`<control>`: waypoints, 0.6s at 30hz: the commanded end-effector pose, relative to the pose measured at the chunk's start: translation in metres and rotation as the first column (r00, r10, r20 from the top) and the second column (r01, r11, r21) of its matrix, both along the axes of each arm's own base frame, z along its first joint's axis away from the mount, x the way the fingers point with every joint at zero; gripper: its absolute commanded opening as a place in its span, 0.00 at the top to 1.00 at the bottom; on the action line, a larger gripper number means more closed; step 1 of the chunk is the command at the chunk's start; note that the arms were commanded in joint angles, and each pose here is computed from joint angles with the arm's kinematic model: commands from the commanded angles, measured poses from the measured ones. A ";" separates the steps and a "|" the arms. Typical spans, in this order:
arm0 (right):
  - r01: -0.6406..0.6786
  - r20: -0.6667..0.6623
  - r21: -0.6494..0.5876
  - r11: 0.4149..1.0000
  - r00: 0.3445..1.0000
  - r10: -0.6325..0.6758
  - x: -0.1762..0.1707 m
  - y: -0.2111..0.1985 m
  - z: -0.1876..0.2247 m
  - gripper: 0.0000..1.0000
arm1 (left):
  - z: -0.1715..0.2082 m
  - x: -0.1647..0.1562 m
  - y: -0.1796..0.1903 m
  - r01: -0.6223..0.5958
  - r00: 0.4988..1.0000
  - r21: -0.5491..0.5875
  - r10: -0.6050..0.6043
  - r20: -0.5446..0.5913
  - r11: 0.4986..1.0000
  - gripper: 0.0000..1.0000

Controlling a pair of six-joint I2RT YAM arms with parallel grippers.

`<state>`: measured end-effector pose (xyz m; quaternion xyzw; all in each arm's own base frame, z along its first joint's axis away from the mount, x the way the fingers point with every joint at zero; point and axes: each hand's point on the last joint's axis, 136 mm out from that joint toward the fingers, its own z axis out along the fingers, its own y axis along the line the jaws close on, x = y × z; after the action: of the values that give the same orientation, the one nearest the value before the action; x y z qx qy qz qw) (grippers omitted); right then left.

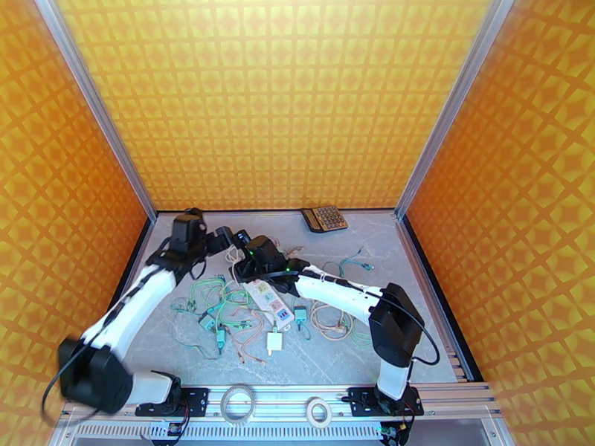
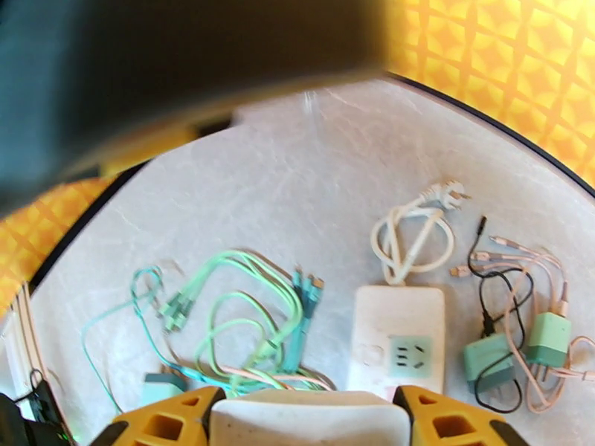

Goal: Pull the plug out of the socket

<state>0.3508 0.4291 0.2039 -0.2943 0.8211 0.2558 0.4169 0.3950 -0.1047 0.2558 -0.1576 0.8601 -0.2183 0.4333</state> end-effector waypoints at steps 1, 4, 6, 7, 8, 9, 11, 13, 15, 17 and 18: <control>-0.009 -0.009 0.124 0.992 1.000 0.011 0.009 0.030 0.010 0.59 | 0.006 -0.016 0.024 -0.089 0.995 0.033 0.087 0.042 0.996 0.00; -0.003 -0.043 0.174 0.985 0.999 0.010 0.017 0.049 0.001 0.58 | 0.010 -0.032 0.028 -0.090 0.995 0.031 0.088 0.056 0.995 0.01; 0.007 -0.060 0.204 0.979 0.998 0.006 0.024 0.060 -0.005 0.58 | 0.015 -0.043 0.030 -0.087 0.994 0.034 0.084 0.062 0.996 0.01; 0.015 -0.067 0.221 0.975 0.998 0.000 0.028 0.066 -0.007 0.58 | 0.016 -0.048 0.031 -0.085 0.995 0.036 0.082 0.063 0.996 0.01; 0.024 -0.078 0.235 0.972 0.997 -0.005 0.032 0.071 -0.012 0.58 | 0.015 -0.052 0.033 -0.083 0.995 0.042 0.081 0.059 0.996 0.01; 0.028 -0.088 0.248 0.968 0.996 -0.007 0.035 0.077 -0.015 0.58 | 0.013 -0.055 0.033 -0.081 0.995 0.046 0.079 0.056 0.996 0.01; 0.042 -0.108 0.273 0.961 0.994 -0.013 0.043 0.088 -0.022 0.57 | 0.013 -0.062 0.035 -0.077 0.996 0.053 0.074 0.058 0.996 0.01; 0.059 -0.129 0.288 0.956 0.991 -0.022 0.050 0.096 -0.032 0.57 | 0.012 -0.067 0.036 -0.074 0.996 0.058 0.071 0.060 0.996 0.01; 0.076 -0.145 0.303 0.950 0.989 -0.032 0.057 0.105 -0.041 0.54 | 0.008 -0.070 0.037 -0.074 0.996 0.061 0.070 0.056 0.995 0.01; 0.091 -0.162 0.311 0.946 0.986 -0.041 0.064 0.113 -0.051 0.54 | 0.006 -0.073 0.038 -0.071 0.996 0.068 0.067 0.051 0.995 0.01; 0.098 -0.171 0.312 0.945 0.984 -0.046 0.067 0.116 -0.057 0.54 | 0.005 -0.074 0.038 -0.069 0.997 0.073 0.065 0.047 0.995 0.01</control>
<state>0.4094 0.5272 0.1309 -0.1980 0.8282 0.3546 0.3861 0.3273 -0.0742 0.2713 -0.1670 0.8419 -0.1982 0.4733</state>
